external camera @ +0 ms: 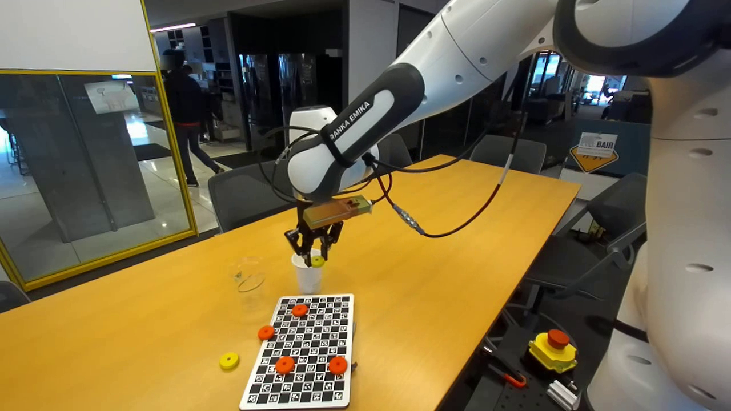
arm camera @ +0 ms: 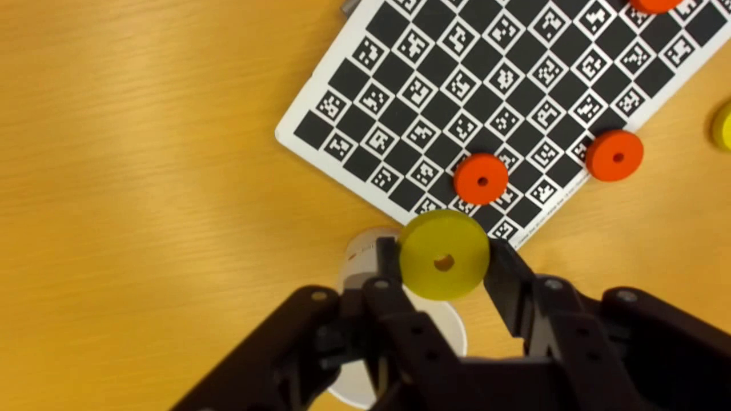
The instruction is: Put the yellow block in the white cup the put two orange blocks in the clear cup, then put the remaining yellow block in the white cup, then put the remaining two orange blocks in the clear cup
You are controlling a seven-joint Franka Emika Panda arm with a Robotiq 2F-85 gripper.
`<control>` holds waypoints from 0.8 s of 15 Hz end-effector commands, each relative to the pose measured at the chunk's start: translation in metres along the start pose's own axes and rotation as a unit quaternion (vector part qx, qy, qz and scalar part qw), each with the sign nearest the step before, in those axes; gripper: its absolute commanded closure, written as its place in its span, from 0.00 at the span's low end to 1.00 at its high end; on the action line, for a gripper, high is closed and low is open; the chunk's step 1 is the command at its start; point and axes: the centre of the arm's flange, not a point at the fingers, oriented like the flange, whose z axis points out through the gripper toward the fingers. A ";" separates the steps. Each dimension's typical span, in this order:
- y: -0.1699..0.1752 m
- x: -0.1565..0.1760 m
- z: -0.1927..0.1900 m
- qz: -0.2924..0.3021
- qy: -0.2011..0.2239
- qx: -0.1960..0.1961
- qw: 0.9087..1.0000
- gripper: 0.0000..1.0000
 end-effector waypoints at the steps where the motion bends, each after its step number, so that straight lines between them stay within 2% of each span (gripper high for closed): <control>1: 0.006 0.042 -0.009 -0.002 0.012 0.000 1.000 0.76; 7: 0.026 0.078 0.006 0.001 0.014 0.008 1.000 0.76; 12: 0.029 0.088 0.022 -0.008 -0.005 0.018 1.000 0.76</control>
